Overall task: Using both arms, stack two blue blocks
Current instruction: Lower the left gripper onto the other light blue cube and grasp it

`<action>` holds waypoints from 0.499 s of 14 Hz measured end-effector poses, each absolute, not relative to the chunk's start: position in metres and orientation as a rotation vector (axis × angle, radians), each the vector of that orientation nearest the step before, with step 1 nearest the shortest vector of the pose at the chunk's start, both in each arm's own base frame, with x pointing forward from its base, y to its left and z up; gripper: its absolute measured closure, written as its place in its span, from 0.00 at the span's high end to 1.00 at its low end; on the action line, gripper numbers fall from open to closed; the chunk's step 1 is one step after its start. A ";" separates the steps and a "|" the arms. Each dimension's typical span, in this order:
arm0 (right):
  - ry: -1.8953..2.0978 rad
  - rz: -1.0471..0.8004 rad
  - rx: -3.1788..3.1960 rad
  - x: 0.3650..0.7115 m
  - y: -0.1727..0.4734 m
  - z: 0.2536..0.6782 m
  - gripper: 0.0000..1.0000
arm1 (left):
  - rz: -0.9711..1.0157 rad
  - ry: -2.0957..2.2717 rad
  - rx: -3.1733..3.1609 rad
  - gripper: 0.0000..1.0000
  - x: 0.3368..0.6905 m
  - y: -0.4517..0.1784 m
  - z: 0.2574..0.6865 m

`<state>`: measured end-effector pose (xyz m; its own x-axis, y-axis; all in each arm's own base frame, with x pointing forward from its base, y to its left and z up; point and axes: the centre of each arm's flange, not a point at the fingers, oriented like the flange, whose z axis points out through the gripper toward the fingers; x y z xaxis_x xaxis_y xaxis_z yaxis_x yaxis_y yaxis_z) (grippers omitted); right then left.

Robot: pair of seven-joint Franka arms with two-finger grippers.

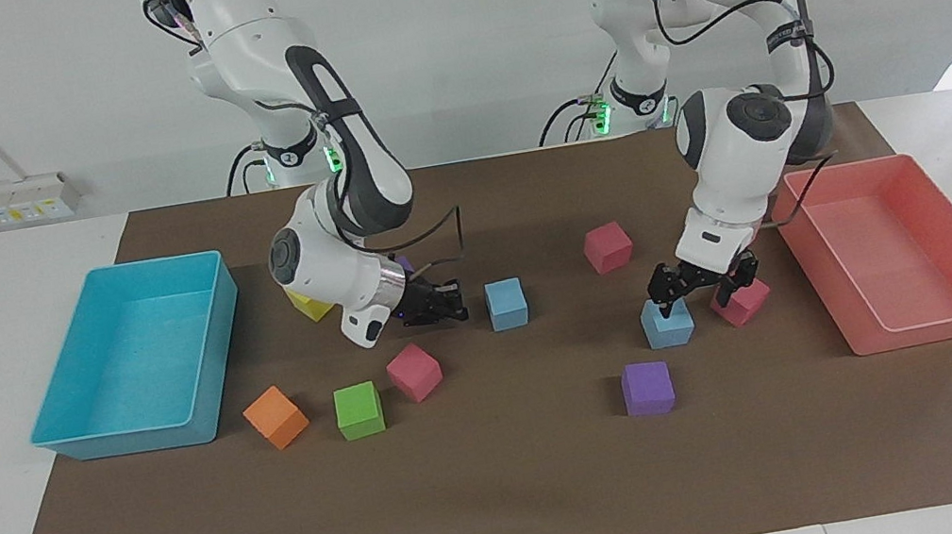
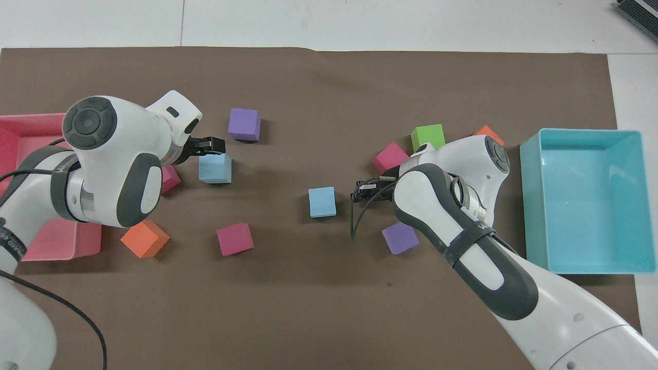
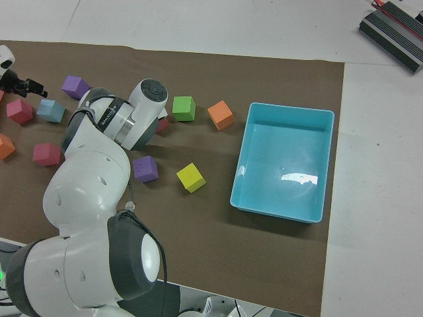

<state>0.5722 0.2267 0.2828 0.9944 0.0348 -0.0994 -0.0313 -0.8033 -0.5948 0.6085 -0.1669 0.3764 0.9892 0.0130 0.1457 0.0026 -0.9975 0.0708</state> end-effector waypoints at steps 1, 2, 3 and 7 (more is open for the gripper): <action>0.003 0.141 -2.496 0.572 0.227 0.282 0.01 | 0.223 0.014 3.063 1.00 0.608 -0.169 0.371; 0.016 0.141 -2.485 0.572 0.227 0.282 0.01 | 0.227 0.017 3.060 1.00 0.608 -0.171 0.366; 0.024 0.141 -2.471 0.572 0.227 0.281 0.01 | 0.234 0.022 3.058 1.00 0.607 -0.173 0.361; 0.028 0.142 -2.460 0.572 0.227 0.278 0.01 | 0.215 0.020 3.061 1.00 0.599 -0.179 0.345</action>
<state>0.5720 0.2274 0.2776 0.9939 0.0156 -0.1093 -0.0565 -0.7790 -0.6245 0.5994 -0.1790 0.3453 0.9901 0.0182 0.1392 0.0080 -0.9973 0.0734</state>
